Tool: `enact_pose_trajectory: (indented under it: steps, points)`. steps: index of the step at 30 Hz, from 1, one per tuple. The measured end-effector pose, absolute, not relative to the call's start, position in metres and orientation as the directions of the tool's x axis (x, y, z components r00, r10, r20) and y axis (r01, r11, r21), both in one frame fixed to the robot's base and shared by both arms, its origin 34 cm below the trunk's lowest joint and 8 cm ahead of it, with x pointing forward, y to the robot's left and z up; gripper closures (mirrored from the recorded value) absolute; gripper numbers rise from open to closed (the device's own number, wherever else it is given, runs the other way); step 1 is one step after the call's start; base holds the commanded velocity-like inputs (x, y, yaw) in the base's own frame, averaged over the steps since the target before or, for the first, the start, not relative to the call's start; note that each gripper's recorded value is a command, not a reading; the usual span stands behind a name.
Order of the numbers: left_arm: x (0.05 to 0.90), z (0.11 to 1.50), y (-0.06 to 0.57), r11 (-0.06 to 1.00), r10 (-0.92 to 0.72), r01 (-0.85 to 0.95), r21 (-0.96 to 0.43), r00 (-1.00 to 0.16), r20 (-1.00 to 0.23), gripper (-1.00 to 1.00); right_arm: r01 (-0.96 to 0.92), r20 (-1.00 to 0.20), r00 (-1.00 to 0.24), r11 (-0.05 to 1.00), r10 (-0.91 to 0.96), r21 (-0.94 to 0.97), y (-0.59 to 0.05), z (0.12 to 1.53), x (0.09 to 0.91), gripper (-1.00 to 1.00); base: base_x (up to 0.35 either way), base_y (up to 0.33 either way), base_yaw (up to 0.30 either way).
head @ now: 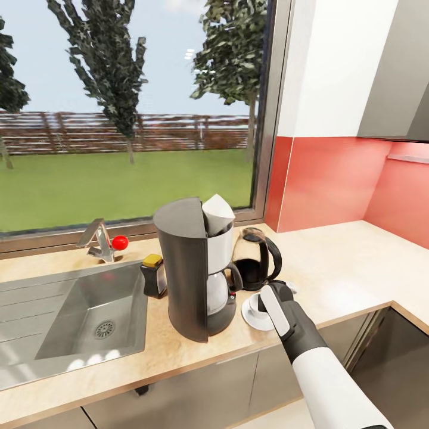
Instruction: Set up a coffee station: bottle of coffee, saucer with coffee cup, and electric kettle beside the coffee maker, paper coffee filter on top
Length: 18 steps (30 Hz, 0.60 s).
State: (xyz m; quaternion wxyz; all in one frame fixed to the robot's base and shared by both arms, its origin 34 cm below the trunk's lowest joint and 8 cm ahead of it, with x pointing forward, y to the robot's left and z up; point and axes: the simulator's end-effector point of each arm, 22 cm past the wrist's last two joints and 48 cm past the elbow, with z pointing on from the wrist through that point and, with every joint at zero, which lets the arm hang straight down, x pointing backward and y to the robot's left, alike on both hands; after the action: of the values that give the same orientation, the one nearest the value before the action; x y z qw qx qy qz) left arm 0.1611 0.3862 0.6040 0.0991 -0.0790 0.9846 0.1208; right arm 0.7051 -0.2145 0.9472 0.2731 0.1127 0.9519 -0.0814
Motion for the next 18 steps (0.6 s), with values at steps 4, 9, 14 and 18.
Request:
enact_pose_trajectory:
  steps: [4,9,14,18]
  points:
    - [0.1611,0.604,0.3864,0.958,-0.131,-0.179,0.223,-0.968,-0.214,-1.0,0.259,-0.539,-0.825,0.961,0.169,-0.095,-0.2144,0.9473,0.7051,1.0,0.0,0.0,0.0]
    - [0.1611,0.604,0.3864,0.958,-0.132,-0.179,0.223,-0.968,-0.214,-1.0,0.259,-0.533,-0.829,0.961,0.17,-0.096,-0.2146,0.9447,0.704,-1.0,0.0,0.0,0.0]
    - [0.1611,0.6039,0.3862,0.958,-0.132,-0.179,0.222,-0.968,-0.214,-1.0,0.259,-0.536,-0.827,0.961,0.17,-0.095,-0.2144,0.9462,0.7048,-1.0,0.0,0.0,0.0]
    - [0.1611,0.6039,0.3862,0.958,-0.132,-0.179,0.222,-0.968,-0.214,-1.0,0.259,-0.538,-0.826,0.961,0.17,-0.094,-0.2144,0.947,0.7052,-1.0,0.0,0.0,0.0]
